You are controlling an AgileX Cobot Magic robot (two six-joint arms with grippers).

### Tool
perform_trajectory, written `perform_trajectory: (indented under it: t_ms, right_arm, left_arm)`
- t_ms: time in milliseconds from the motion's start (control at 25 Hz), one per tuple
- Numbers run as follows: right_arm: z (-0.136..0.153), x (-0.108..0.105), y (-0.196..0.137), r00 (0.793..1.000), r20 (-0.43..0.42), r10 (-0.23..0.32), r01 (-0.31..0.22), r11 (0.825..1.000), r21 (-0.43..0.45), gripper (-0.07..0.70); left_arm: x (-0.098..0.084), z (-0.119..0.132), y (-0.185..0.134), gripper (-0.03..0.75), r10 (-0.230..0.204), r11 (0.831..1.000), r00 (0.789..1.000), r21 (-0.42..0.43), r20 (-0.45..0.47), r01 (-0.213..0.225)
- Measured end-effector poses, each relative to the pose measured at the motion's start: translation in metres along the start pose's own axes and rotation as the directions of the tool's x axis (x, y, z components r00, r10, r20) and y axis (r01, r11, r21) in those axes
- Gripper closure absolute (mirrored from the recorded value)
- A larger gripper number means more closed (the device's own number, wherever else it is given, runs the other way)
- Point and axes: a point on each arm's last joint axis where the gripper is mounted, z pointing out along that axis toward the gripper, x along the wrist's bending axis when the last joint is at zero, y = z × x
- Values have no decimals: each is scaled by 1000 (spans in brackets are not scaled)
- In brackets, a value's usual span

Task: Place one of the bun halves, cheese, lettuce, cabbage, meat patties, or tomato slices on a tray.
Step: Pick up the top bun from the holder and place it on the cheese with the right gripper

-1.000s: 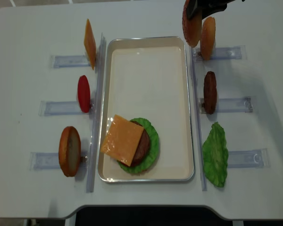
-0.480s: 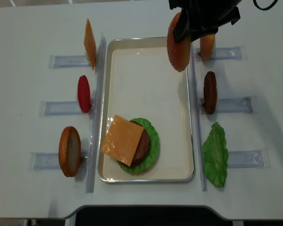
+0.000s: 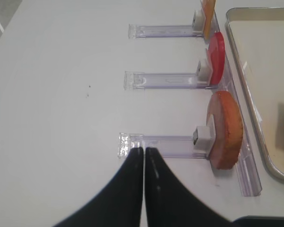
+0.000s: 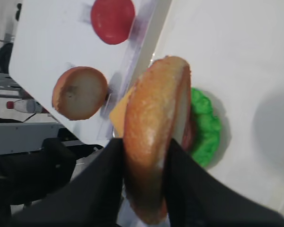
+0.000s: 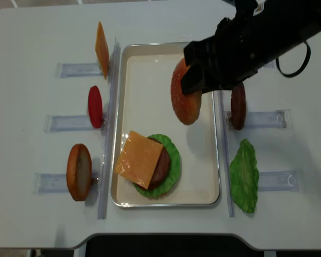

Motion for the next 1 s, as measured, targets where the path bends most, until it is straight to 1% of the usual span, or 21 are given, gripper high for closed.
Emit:
perform_trajectory:
  t_ms: [200, 280, 360, 520, 720, 840, 1000]
  right_arm:
    - [15, 12, -20, 996, -81, -38, 37, 999, -13, 439]
    - [22, 17, -26, 993, -104, -63, 61, 998, -17, 439]
    - [30, 23, -32, 988, -135, -77, 74, 997, -28, 439]
    - [41, 35, -42, 975, -191, -116, 104, 992, -70, 439]
    - [48, 47, -44, 954, -254, -160, 134, 984, -116, 439]
    - [56, 48, -44, 949, -276, -153, 127, 986, -112, 439]
    - [68, 43, -45, 949, -287, -128, 111, 991, -72, 439]
  left_arm:
    - [0, 0, 0, 715, 0, 1000, 1000, 0, 0, 0]
    - [0, 0, 0, 715, 0, 1000, 1000, 0, 0, 0]
    - [0, 0, 0, 715, 0, 1000, 1000, 0, 0, 0]
    - [0, 0, 0, 715, 0, 1000, 1000, 0, 0, 0]
    - [0, 0, 0, 715, 0, 1000, 1000, 0, 0, 0]
    - [0, 0, 0, 715, 0, 1000, 1000, 0, 0, 0]
    - [0, 0, 0, 715, 0, 1000, 1000, 0, 0, 0]
